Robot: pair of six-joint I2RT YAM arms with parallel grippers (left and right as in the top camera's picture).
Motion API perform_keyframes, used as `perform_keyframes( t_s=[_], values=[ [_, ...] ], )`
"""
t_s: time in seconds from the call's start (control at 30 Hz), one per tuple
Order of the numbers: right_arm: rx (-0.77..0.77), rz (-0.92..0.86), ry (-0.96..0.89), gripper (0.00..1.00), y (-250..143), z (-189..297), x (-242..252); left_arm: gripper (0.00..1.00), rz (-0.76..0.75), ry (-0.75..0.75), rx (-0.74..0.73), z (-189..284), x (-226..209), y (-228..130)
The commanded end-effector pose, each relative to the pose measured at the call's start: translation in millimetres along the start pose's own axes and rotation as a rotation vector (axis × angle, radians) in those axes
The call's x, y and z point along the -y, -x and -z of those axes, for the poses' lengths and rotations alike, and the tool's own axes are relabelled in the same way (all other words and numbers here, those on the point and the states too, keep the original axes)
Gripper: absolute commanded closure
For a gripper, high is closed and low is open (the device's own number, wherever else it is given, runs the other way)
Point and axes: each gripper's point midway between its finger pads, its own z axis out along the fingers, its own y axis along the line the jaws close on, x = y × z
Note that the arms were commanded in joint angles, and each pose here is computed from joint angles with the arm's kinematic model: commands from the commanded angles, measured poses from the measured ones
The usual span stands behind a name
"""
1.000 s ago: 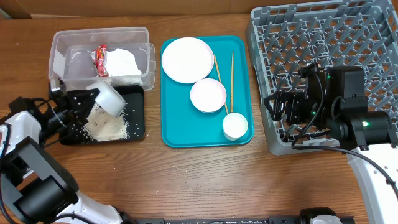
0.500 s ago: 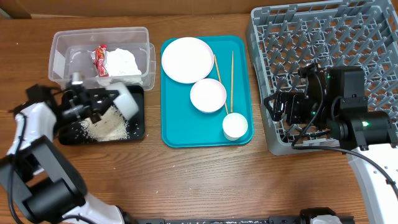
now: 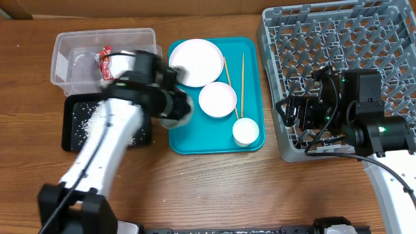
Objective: Sort waste into correct bins and load items into the dishwasher
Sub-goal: 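Return the empty bowl to the teal tray with the left gripper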
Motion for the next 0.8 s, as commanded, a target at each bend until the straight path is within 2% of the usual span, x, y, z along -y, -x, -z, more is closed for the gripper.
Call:
perform_keyframes(
  t_s=[0.0, 0.2, 0.37, 0.6, 0.77],
  values=[
    [0.021, 0.008, 0.011, 0.00, 7.2, 3.0, -4.4, 0.96, -0.046, 0.239, -0.049, -27.8, -3.9, -11.1],
    [0.023, 0.009, 0.011, 0.00, 7.6, 3.0, -4.5, 0.96, -0.128, 0.293, -0.123, -57.1, 16.0, -30.6],
    [0.020, 0.007, 0.011, 0.00, 6.8, 3.0, -4.4, 0.96, -0.152, 0.330, -0.174, -76.9, 12.6, -39.9],
    [0.021, 0.008, 0.011, 0.00, 7.1, 3.0, -4.4, 0.96, -0.151, 0.329, -0.175, -78.9, 12.1, -39.7],
    [0.033, 0.013, 0.013, 0.00, 10.2, 3.1, -4.9, 0.85, -0.149, 0.287, -0.173, -78.8, 20.9, -37.2]
  ],
)
